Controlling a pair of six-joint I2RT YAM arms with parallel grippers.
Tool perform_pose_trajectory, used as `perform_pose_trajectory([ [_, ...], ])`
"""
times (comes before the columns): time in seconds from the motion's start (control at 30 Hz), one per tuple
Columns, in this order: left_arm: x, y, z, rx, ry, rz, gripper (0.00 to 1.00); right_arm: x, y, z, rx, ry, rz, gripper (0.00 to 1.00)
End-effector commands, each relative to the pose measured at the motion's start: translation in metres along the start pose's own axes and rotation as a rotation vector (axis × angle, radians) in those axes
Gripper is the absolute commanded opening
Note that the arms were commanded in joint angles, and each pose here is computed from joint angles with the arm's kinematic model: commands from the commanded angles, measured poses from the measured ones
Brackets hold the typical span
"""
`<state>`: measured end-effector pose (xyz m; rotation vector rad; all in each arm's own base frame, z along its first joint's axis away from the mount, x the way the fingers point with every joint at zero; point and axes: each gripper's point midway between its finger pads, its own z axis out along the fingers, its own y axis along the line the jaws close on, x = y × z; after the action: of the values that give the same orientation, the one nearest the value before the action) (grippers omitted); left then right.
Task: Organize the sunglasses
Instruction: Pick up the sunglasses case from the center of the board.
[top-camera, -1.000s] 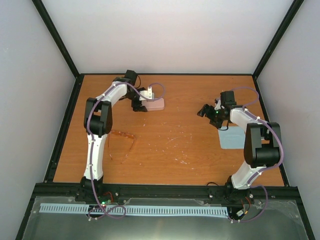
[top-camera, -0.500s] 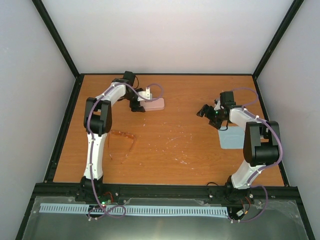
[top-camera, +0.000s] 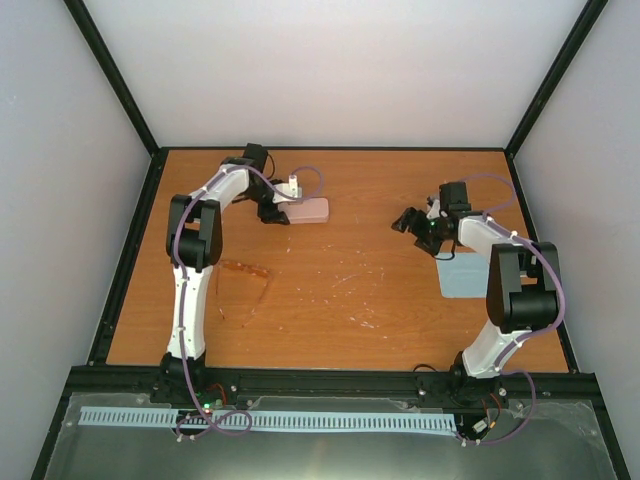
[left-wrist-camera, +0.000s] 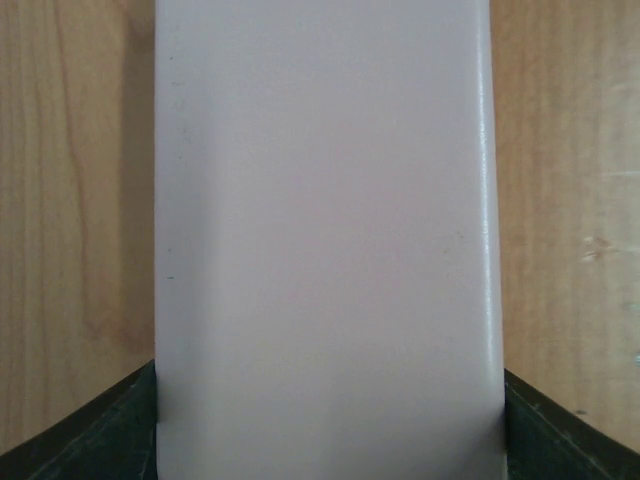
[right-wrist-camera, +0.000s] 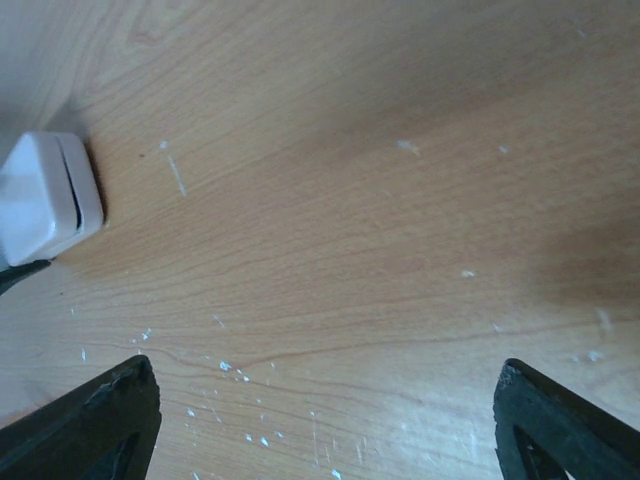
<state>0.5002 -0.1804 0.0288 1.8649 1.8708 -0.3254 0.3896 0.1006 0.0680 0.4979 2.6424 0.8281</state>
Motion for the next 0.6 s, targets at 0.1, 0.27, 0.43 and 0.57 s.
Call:
perform_pose_trajectory([
  [0.1, -0.049, -0.031, -0.037, 0.182, -0.205, -0.178, 0.47, -0.008, 0.054, -0.021, -0.218, -0.122, -0.176, 0.76],
  [0.27, -0.113, -0.029, -0.088, 0.264, -0.478, -0.294, 0.46, -0.032, 0.115, -0.067, -0.462, -0.304, -0.273, 0.85],
  [0.43, -0.177, -0.032, -0.156, 0.481, -0.856, -0.447, 0.45, -0.042, 0.165, -0.105, -0.560, -0.456, -0.469, 0.94],
  [0.57, -0.200, -0.042, -0.200, 0.737, -1.095, -0.524, 0.38, -0.016, 0.195, -0.108, -0.545, -0.507, -0.709, 0.97],
])
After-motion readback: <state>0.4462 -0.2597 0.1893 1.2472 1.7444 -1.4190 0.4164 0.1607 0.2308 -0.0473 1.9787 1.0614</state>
